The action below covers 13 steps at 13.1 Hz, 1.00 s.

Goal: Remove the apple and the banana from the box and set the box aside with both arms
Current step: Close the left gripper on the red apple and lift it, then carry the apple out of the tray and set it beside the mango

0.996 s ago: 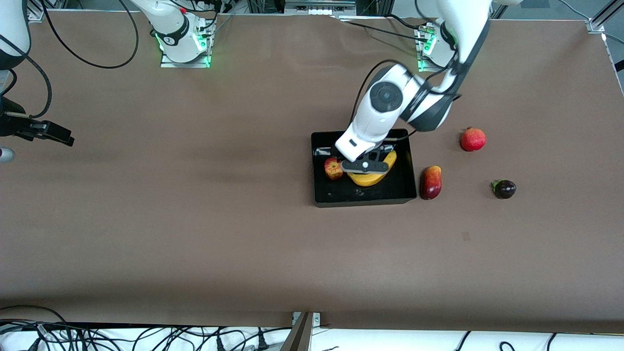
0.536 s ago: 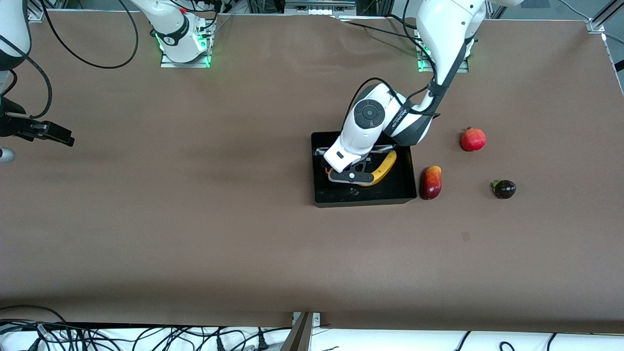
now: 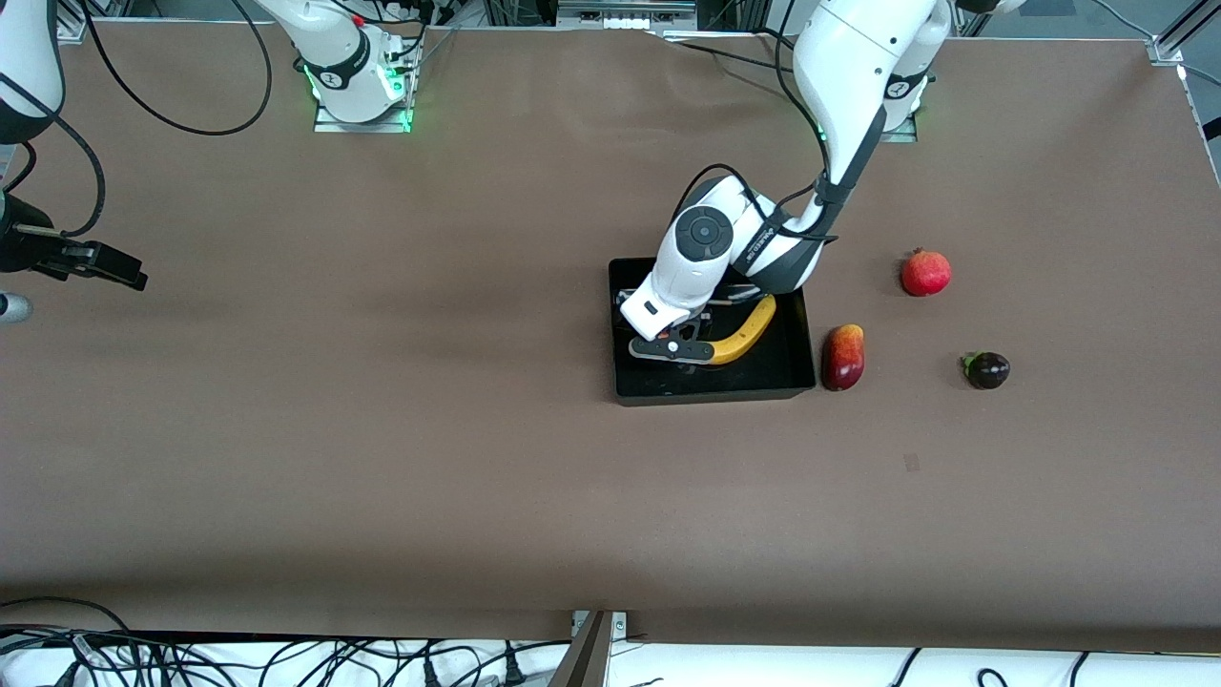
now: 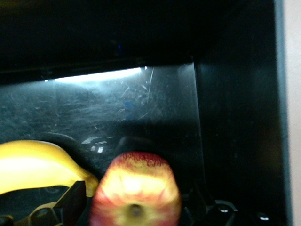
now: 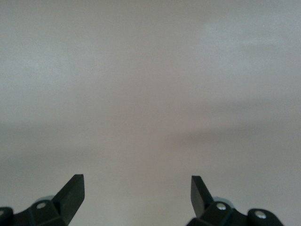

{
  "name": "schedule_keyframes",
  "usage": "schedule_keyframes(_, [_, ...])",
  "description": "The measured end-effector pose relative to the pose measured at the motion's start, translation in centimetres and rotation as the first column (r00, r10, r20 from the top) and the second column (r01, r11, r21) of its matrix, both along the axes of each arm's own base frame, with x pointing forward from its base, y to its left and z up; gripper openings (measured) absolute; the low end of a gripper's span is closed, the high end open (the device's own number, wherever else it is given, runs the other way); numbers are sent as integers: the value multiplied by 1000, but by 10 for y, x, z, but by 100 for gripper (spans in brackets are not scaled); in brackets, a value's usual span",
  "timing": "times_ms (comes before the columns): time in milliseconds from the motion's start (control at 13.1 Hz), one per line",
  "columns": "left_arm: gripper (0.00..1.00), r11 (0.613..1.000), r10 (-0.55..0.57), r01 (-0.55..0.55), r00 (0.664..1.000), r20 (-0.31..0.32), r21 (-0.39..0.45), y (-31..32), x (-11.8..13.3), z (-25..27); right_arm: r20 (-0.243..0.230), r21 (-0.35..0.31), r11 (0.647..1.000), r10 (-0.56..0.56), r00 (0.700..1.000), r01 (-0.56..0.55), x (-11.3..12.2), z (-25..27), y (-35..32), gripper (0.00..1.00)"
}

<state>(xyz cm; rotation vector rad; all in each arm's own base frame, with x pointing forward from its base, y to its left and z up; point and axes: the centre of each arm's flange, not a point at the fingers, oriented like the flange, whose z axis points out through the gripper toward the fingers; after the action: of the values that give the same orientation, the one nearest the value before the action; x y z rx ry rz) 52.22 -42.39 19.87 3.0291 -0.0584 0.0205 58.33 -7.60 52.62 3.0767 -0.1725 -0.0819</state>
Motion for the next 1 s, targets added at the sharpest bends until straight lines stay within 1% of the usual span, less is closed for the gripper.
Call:
schedule_keyframes(153, [100, 1000, 2, -2, 1000, -9, 7, 2, 0, -8, 1, 0, 1000, 0, 1000, 0, 0, 0, 0, 100])
schedule_keyframes(230, [91, 1000, 1, -1, 1000, -10, 9, 2, 0, -9, 1, 0, 1000, 0, 1000, 0, 0, 0, 0, 100])
schedule_keyframes(306, [79, 1000, -1, 1, 1000, -9, 8, 2, 0, -9, 1, 0, 1000, 0, 1000, 0, 0, 0, 0, 100])
schedule_keyframes(383, [71, 1000, -4, 4, 1000, -6, 6, 2, 1, -7, 1, 0, 1000, 0, 1000, 0, 0, 0, 0, 100])
schedule_keyframes(536, [71, 1000, -4, 4, 1000, 2, 1, 1, 3, -2, 1, 0, 1000, 0, 1000, 0, 0, 0, 0, 100])
schedule_keyframes(689, [71, 1000, 3, -3, 1000, 21, -7, 2, 9, 16, 1, 0, 1000, 0, 1000, 0, 0, 0, 0, 100])
schedule_keyframes(843, [71, 1000, 22, -22, 1000, 14, 9, 17, 21, 50, 2, 0, 1000, 0, 1000, 0, 0, 0, 0, 100])
schedule_keyframes(996, [71, 999, 16, -16, 1000, -9, 41, 50, 35, 94, 2, 0, 1000, 0, 1000, 0, 0, 0, 0, 100])
